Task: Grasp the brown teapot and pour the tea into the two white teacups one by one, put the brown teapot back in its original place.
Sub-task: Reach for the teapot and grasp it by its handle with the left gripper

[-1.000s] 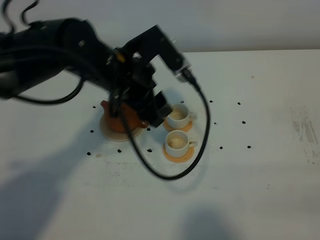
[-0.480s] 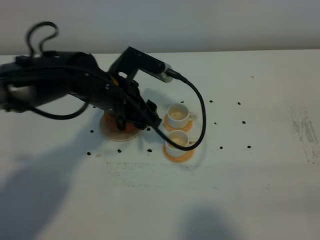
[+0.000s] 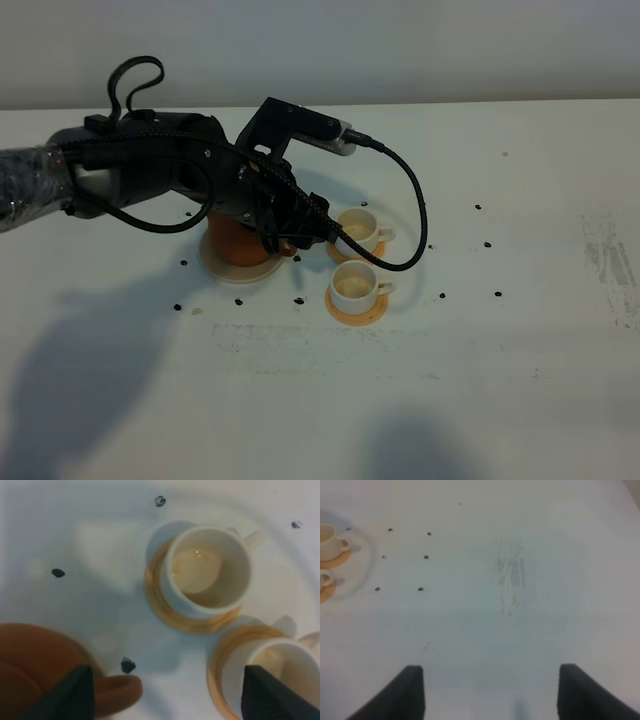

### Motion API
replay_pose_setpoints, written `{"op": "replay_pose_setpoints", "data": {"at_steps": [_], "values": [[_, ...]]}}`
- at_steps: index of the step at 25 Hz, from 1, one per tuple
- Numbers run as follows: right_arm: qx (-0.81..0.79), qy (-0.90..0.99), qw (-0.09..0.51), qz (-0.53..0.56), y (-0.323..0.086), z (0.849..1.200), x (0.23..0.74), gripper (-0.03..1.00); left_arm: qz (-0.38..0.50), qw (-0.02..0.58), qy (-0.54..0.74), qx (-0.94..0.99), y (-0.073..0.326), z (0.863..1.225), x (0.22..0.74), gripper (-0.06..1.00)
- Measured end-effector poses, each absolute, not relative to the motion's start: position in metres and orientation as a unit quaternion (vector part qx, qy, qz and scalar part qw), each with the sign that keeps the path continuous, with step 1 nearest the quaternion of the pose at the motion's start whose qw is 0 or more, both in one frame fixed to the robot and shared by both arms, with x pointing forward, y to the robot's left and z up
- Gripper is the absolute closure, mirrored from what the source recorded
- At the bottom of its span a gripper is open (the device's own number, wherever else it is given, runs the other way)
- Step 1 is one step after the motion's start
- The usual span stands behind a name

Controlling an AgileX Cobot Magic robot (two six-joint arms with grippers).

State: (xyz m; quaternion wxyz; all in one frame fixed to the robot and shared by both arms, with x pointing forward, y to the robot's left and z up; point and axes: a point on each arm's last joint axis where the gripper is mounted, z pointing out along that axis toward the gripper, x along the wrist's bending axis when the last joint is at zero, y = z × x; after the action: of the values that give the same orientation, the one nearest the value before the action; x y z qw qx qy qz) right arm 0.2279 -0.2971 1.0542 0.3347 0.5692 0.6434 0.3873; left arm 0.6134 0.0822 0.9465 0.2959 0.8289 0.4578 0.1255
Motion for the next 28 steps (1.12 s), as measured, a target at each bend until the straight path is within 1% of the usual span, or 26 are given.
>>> {"op": "replay_pose_setpoints", "data": {"at_steps": [9, 16, 22, 28], "values": [[0.569, 0.643, 0.335, 0.387, -0.297, 1.054, 0.228, 0.42, 0.135, 0.311, 0.461, 0.820, 0.075, 0.935, 0.617, 0.35], [0.569, 0.643, 0.335, 0.387, -0.297, 1.054, 0.228, 0.42, 0.136, 0.319, 0.460, 0.818, 0.068, 0.933, 0.615, 0.35], [0.569, 0.643, 0.335, 0.387, -0.297, 1.054, 0.228, 0.42, 0.128, 0.307, 0.462, 0.822, 0.068, 0.924, 0.615, 0.35], [0.569, 0.643, 0.335, 0.387, -0.297, 1.054, 0.228, 0.42, 0.124, 0.303, 0.462, 0.824, 0.068, 0.923, 0.614, 0.35]]}}
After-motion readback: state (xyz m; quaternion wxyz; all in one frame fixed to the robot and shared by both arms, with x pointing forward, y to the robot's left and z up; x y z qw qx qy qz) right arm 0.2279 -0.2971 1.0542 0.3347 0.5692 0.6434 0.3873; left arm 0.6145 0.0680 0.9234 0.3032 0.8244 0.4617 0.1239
